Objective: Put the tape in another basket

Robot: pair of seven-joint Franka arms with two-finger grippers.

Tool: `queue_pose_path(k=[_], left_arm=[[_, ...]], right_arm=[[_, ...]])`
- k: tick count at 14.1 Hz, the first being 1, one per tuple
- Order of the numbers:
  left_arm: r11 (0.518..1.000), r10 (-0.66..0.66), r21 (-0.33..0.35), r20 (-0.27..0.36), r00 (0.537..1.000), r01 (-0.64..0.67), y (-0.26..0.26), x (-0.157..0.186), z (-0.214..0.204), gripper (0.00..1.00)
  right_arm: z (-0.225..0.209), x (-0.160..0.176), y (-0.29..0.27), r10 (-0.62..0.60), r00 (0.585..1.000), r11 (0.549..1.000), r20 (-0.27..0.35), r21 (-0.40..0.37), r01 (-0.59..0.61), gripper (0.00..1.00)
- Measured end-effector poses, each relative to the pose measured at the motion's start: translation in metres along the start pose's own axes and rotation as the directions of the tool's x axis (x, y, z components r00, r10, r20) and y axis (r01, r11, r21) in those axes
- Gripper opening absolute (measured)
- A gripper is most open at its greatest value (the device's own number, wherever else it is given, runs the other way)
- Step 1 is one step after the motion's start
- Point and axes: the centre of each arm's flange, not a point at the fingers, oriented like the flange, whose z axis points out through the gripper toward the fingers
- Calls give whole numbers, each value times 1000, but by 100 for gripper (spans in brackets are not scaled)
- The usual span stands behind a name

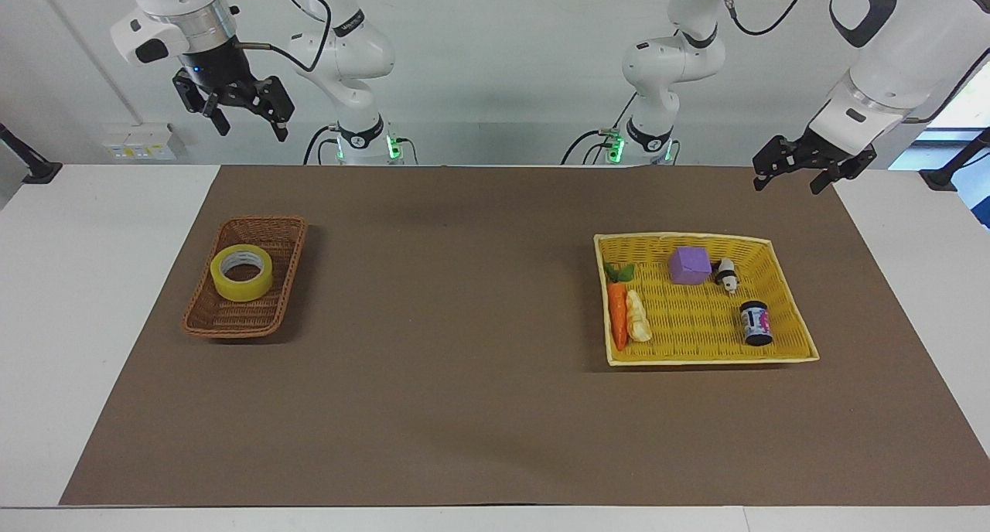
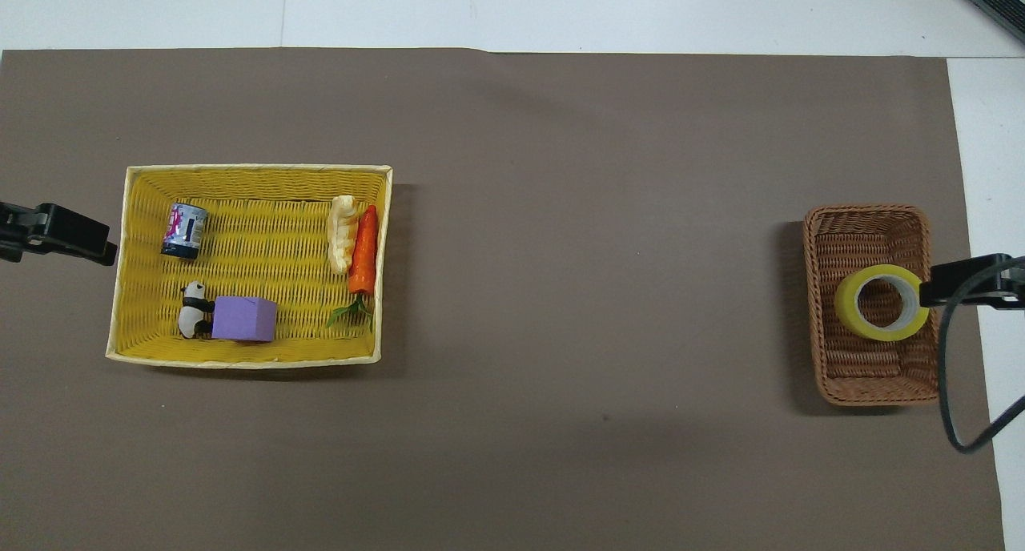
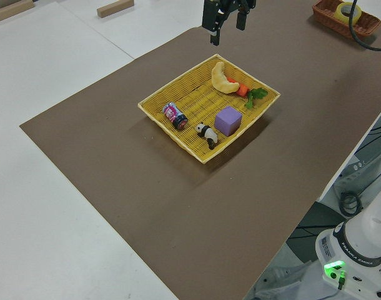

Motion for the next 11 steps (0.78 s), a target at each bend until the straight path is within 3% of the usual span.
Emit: queue_pose_path(k=[11], left_arm=[[1000,0,0,0,1000,0,0,0,0,100]], right_arm=[[-2,2,0,-1,1000,1000,0,-5,1,100]])
